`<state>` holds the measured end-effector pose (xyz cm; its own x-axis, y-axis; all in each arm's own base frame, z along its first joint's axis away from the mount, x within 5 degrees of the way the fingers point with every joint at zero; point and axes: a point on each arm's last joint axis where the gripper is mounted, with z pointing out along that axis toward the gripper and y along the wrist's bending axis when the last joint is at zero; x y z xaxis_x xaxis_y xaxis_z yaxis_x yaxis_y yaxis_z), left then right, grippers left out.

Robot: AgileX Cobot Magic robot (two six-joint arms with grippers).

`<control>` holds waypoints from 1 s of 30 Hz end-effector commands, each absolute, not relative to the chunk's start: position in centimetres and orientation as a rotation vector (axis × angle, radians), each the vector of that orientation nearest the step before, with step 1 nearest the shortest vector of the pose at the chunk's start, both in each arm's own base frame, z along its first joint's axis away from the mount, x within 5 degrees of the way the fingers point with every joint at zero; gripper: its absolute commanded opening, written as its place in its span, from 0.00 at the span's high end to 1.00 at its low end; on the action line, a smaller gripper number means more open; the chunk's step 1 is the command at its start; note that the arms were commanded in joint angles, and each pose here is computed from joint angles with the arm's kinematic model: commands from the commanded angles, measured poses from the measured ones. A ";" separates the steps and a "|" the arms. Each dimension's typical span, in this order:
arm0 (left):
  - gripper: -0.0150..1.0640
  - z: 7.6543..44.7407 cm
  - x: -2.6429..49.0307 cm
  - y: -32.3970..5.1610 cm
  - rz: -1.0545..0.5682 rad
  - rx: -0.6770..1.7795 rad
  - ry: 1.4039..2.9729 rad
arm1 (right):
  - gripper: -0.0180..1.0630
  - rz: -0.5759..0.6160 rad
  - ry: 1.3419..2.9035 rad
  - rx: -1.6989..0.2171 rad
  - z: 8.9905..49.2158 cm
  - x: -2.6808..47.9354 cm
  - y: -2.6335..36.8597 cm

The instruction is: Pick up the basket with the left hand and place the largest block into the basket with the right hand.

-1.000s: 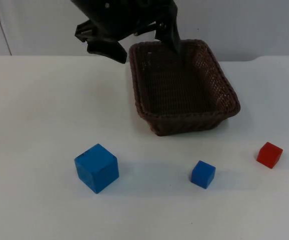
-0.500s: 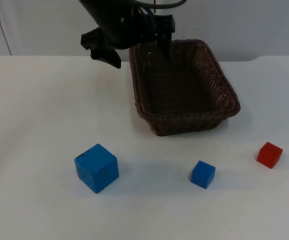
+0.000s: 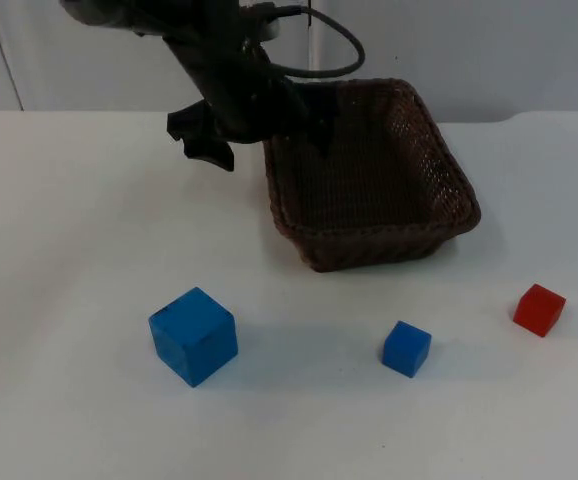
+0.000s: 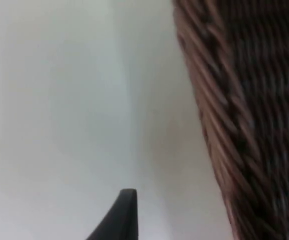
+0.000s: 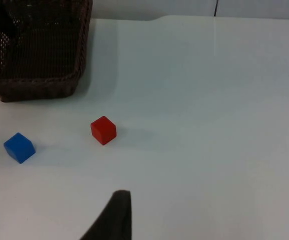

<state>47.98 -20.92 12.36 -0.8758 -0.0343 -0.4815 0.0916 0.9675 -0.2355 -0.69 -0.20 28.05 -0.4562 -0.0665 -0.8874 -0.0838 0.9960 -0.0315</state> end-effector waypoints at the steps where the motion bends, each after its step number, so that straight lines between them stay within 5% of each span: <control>1: 0.04 12.3 48.3 -21.2 -0.350 0.030 2.584 | 0.01 0.020 2.044 -0.099 28.0 -0.8 -0.2; 19: 0.18 8.3 48.8 -21.2 -0.325 0.035 2.580 | 0.01 0.020 2.044 -0.099 28.0 -0.8 -0.2; 22: 0.28 8.2 48.8 -21.2 -0.321 0.039 2.580 | 0.01 0.020 2.044 -0.099 28.0 -0.8 -0.2; 26: 0.59 8.4 48.7 -21.1 -0.299 0.058 2.585 | 0.01 0.020 2.044 -0.099 28.0 -0.8 -0.2; 27: 0.59 8.4 48.7 -21.1 -0.299 0.058 2.585 | 0.01 0.020 2.044 -0.099 28.0 -0.8 -0.2; 30: 0.91 8.5 48.7 -21.1 -0.295 0.063 2.585 | 0.01 0.020 2.044 -0.099 28.0 -0.8 -0.2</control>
<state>48.77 -21.04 8.38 -0.8567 -0.0291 -0.5151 0.0941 0.9728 -0.2115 -0.69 -0.20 28.05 -0.4562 -0.0665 -0.8874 -0.0838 0.9960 -0.0315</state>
